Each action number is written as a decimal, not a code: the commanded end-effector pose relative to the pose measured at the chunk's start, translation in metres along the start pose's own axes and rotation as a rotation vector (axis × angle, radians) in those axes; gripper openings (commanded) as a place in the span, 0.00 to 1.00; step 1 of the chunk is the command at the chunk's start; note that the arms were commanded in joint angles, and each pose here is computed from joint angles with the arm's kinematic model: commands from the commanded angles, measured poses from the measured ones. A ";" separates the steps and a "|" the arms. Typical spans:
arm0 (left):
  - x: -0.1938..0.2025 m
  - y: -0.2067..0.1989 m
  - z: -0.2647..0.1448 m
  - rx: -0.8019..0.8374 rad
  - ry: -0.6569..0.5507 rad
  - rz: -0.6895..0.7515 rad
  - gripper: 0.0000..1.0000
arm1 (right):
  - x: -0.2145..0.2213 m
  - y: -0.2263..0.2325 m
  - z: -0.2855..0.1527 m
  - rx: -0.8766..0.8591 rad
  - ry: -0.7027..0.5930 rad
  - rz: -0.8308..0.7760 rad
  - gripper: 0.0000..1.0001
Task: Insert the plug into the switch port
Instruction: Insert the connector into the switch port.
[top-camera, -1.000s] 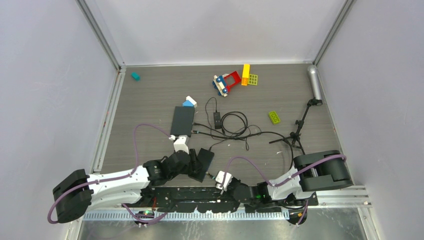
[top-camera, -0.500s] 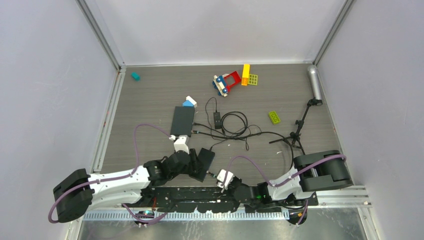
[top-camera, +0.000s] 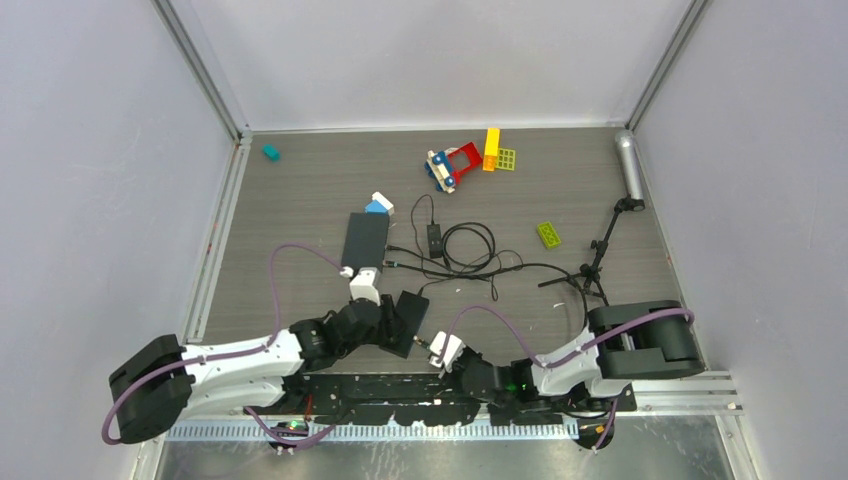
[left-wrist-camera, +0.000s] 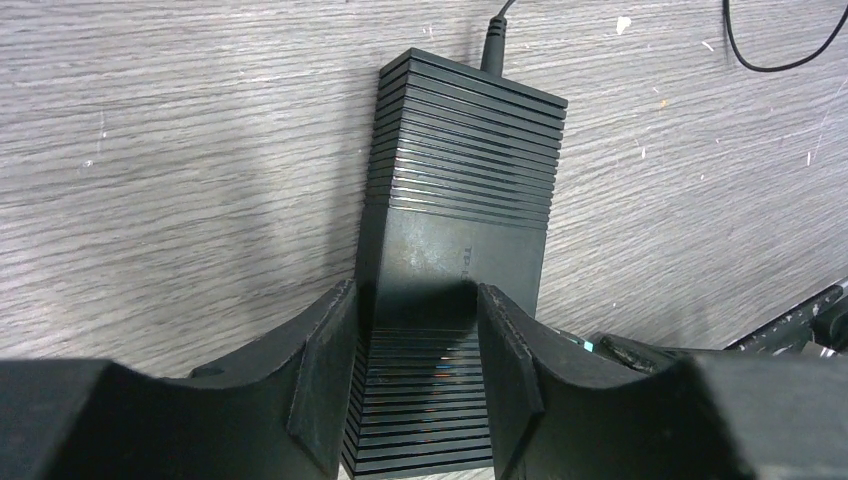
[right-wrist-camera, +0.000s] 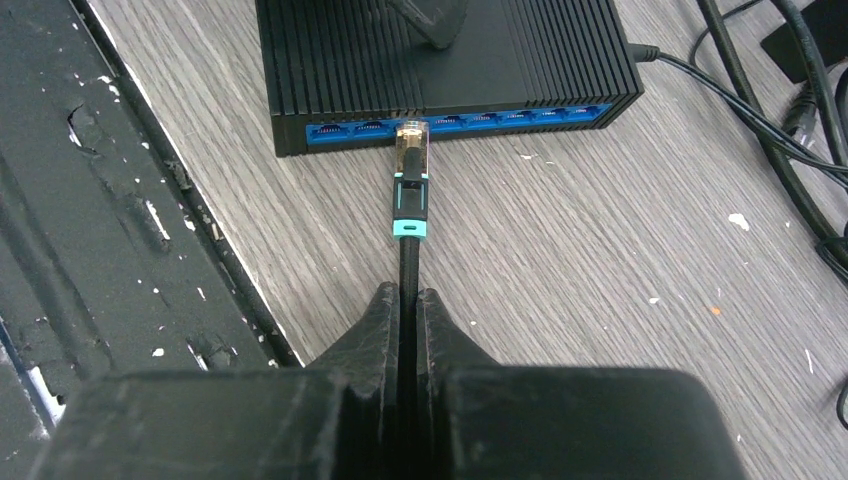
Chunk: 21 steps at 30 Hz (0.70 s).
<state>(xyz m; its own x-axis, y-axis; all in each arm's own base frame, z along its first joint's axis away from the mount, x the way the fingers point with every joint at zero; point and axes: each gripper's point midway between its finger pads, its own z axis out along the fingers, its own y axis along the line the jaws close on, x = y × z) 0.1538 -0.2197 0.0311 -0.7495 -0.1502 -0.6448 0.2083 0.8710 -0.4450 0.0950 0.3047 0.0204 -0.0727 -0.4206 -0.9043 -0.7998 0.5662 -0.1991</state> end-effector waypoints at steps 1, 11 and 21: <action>0.041 -0.004 -0.006 0.079 0.182 0.096 0.47 | -0.043 0.008 0.008 -0.054 -0.081 0.055 0.01; 0.046 -0.015 -0.005 0.154 0.197 0.141 0.49 | -0.048 -0.006 0.010 -0.113 -0.059 0.034 0.00; 0.051 -0.016 -0.002 0.164 0.216 0.133 0.48 | -0.057 -0.009 0.022 -0.104 -0.074 0.060 0.00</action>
<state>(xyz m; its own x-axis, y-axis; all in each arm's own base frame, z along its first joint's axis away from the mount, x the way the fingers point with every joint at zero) 0.1549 -0.2338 0.0304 -0.7259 -0.0593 -0.6852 0.3287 0.8452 -0.4214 0.1086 0.2975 0.0208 -0.0971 -0.4977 -0.8619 -0.8591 0.4792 -0.1799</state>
